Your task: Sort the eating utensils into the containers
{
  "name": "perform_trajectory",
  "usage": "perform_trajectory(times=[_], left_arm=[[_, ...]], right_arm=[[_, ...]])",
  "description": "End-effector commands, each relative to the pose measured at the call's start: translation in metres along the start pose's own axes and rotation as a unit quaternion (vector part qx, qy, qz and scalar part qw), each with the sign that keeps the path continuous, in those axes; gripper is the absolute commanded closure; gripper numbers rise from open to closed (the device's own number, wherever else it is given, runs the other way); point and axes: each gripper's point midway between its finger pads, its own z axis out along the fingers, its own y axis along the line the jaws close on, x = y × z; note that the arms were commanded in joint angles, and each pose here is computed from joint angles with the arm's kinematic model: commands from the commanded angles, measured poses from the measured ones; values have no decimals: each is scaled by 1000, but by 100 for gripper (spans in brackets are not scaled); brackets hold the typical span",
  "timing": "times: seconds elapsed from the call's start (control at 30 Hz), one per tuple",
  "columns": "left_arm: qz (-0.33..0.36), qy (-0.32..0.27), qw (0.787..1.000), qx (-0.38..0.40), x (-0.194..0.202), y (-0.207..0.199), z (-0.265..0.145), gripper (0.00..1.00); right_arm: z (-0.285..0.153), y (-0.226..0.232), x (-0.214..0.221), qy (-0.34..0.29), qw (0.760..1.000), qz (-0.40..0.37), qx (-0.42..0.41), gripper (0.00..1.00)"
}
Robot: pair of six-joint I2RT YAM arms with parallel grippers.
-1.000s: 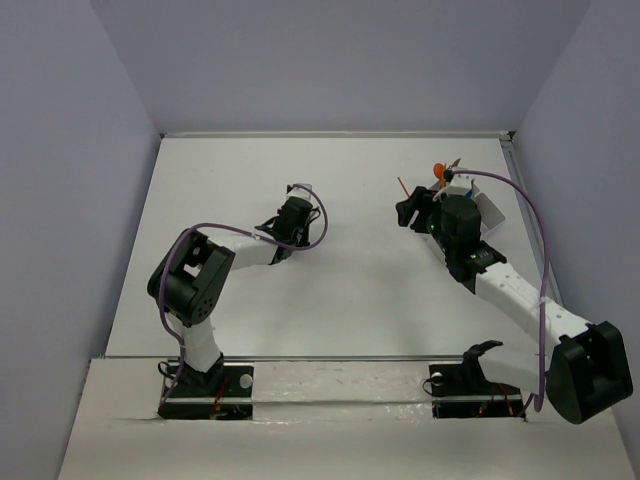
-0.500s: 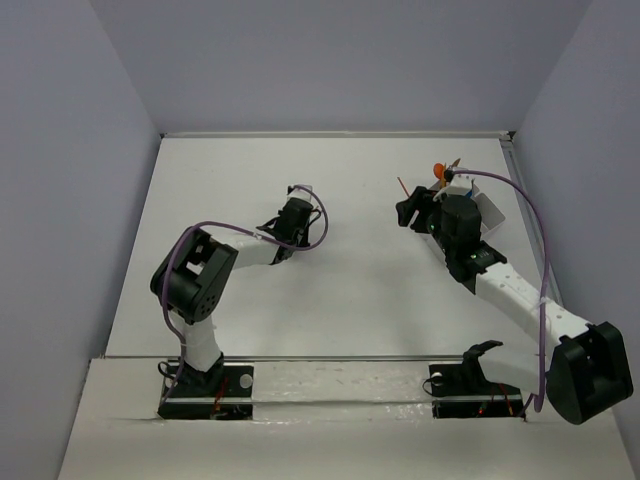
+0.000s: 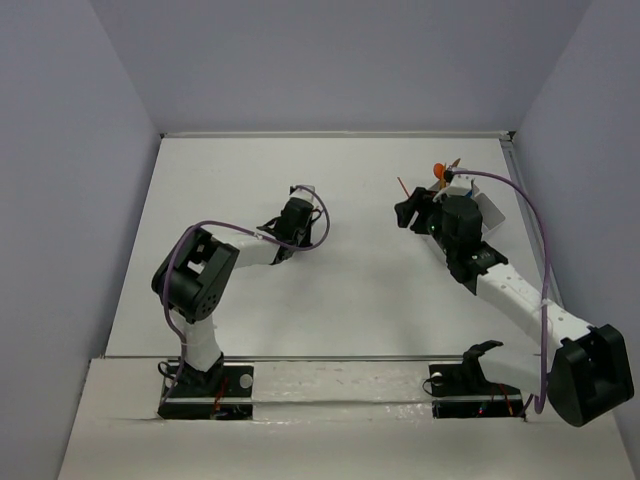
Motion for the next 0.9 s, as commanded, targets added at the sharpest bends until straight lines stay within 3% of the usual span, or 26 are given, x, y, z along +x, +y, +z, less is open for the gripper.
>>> perform_trajectory(times=[0.0,0.13,0.53,0.87], left_arm=[[-7,39,999,17,25,-7,5,80],[-6,29,999,21,22,-14,2,100],[-12,-52,987,154,-23,-100,-53,100],[-46,-121,955,266,-61,-152,-117,100]], right_arm=[[-9,16,-15,-9,1000,5,-28,30],[-12,25,-3,20,998,18,-54,29],[-10,69,44,95,978,107,-152,9],[2,68,55,102,978,123,-132,13]])
